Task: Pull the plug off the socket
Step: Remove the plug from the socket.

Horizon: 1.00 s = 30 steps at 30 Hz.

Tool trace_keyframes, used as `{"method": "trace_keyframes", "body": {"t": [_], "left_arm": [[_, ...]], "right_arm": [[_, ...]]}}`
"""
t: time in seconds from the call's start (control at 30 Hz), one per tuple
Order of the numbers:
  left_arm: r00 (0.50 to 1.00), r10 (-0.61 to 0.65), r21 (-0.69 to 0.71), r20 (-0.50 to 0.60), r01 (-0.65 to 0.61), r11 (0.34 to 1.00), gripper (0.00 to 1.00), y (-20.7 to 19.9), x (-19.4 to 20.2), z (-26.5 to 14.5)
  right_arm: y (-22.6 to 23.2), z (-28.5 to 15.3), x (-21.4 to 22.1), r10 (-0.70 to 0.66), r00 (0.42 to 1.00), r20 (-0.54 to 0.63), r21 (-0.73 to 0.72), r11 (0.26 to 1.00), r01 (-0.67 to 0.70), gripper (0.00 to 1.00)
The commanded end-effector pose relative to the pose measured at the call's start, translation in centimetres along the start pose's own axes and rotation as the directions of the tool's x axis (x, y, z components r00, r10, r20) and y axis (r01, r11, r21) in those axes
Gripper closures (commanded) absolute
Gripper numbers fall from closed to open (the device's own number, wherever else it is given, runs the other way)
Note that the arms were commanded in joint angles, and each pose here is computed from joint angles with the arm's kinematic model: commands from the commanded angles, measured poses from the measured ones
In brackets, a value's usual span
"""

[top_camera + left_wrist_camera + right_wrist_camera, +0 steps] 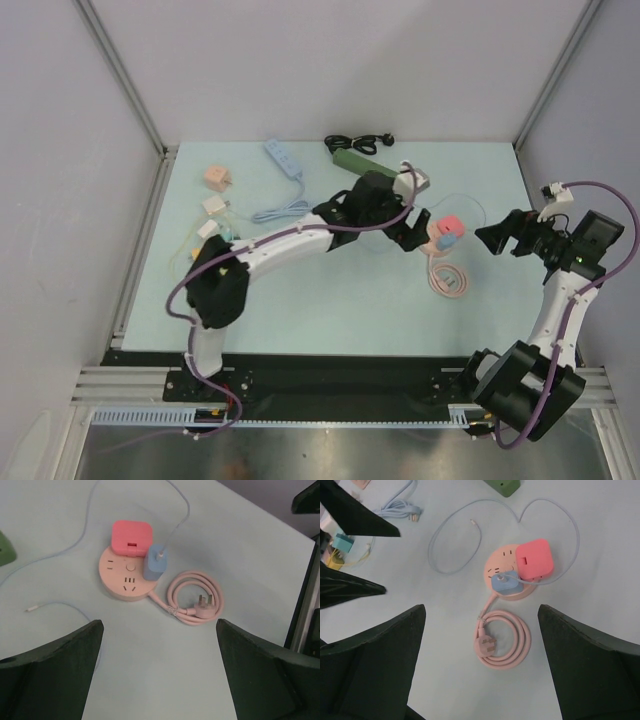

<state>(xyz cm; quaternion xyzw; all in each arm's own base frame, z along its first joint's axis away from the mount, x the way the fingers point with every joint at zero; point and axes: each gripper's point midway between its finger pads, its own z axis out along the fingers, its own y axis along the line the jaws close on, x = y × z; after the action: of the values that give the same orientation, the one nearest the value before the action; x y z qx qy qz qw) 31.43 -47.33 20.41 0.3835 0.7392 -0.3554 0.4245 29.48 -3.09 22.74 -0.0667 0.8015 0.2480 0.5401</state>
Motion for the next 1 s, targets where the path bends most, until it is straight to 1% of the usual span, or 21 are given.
{"method": "trace_keyframes", "body": {"t": [0.0,0.03,0.07,0.1,0.17,0.2,0.23,0.27,0.3,0.33,0.37,0.47,0.63,0.73,0.77,0.8,0.9,0.97], "left_arm": [[0.995,0.068,0.037,-0.079,-0.065,0.997,0.01,-1.4,0.7,3.4],[0.993,0.072,0.049,-0.090,-0.068,0.996,0.00,-1.9,1.2,4.3],[0.995,0.076,0.056,-0.066,-0.073,0.996,0.01,-2.2,0.1,4.8],[0.993,0.068,0.060,-0.097,-0.062,0.996,0.00,-2.1,1.7,6.3],[0.992,0.061,0.062,-0.109,-0.054,0.997,0.01,-2.3,2.1,7.4],[0.995,0.051,0.057,-0.091,-0.046,0.997,0.02,-2.5,1.2,8.0],[0.993,0.035,0.034,-0.116,-0.031,0.999,0.03,-1.7,2.6,9.2],[0.995,0.012,0.025,-0.096,-0.010,1.000,0.03,-1.8,1.8,9.8],[0.996,0.000,0.018,-0.094,0.002,1.000,0.04,-1.6,1.8,10.3],[0.993,-0.017,0.006,-0.116,0.018,1.000,0.04,-1.1,3.4,11.5],[0.995,-0.036,0.007,-0.095,0.036,0.999,0.05,-1.2,2.5,11.9],[0.994,-0.066,-0.015,-0.091,0.064,0.998,0.08,-0.7,3.3,13.6],[0.994,-0.087,-0.080,-0.070,0.081,0.994,0.11,0.8,4.0,15.1],[0.994,-0.092,-0.077,-0.061,0.087,0.993,0.15,0.8,4.3,15.9],[0.994,-0.094,-0.073,-0.049,0.090,0.993,0.17,0.7,3.8,16.0],[0.994,-0.097,-0.072,-0.055,0.093,0.993,0.18,0.8,4.3,16.4],[0.995,-0.090,-0.073,-0.040,0.087,0.994,0.19,0.7,4.1,16.8],[0.996,-0.082,-0.067,-0.022,0.080,0.994,0.21,0.4,3.8,17.1]], "right_arm": [[-0.6,-0.3,-0.6,0.009,1.000,0.024,0.016,1.000,-0.009,0.00],[-0.7,-0.3,-0.6,0.011,1.000,0.026,0.017,1.000,-0.012,0.00],[-0.9,-0.4,-0.7,0.018,0.999,0.029,0.021,1.000,-0.018,0.00],[-0.9,-0.4,-0.7,0.022,0.999,0.028,0.020,1.000,-0.023,0.00],[-1.1,-0.3,-0.6,0.034,0.999,0.025,0.022,0.999,-0.035,0.00],[-1.2,-0.4,-0.6,0.035,0.999,0.025,0.025,0.999,-0.035,0.00],[-1.3,-0.3,-0.5,0.039,0.999,0.023,0.024,0.999,-0.039,0.00],[-1.3,-0.3,-0.5,0.040,0.999,0.022,0.025,0.999,-0.041,0.00],[-1.4,-0.3,-0.4,0.041,0.999,0.020,0.027,0.999,-0.042,0.00],[-1.5,-0.3,-0.5,0.039,0.999,0.021,0.030,0.999,-0.039,0.00],[-1.5,-0.3,-0.4,0.040,0.999,0.020,0.031,0.999,-0.041,0.00],[-1.5,-0.3,-0.4,0.041,0.999,0.021,0.034,0.999,-0.041,0.00],[-1.4,-0.3,-0.4,0.045,0.999,0.021,0.026,0.999,-0.045,0.00],[-1.5,-0.2,-0.4,0.046,0.999,0.020,0.025,0.999,-0.047,0.00],[-1.5,-0.3,-0.4,0.047,0.999,0.020,0.024,0.999,-0.048,0.00],[-1.5,-0.2,-0.4,0.047,0.999,0.019,0.024,0.999,-0.048,0.00],[-1.5,-0.2,-0.4,0.047,0.999,0.019,0.023,0.999,-0.048,0.00],[-1.5,-0.2,-0.3,0.051,0.999,0.017,0.021,0.998,-0.052,0.00]]}}
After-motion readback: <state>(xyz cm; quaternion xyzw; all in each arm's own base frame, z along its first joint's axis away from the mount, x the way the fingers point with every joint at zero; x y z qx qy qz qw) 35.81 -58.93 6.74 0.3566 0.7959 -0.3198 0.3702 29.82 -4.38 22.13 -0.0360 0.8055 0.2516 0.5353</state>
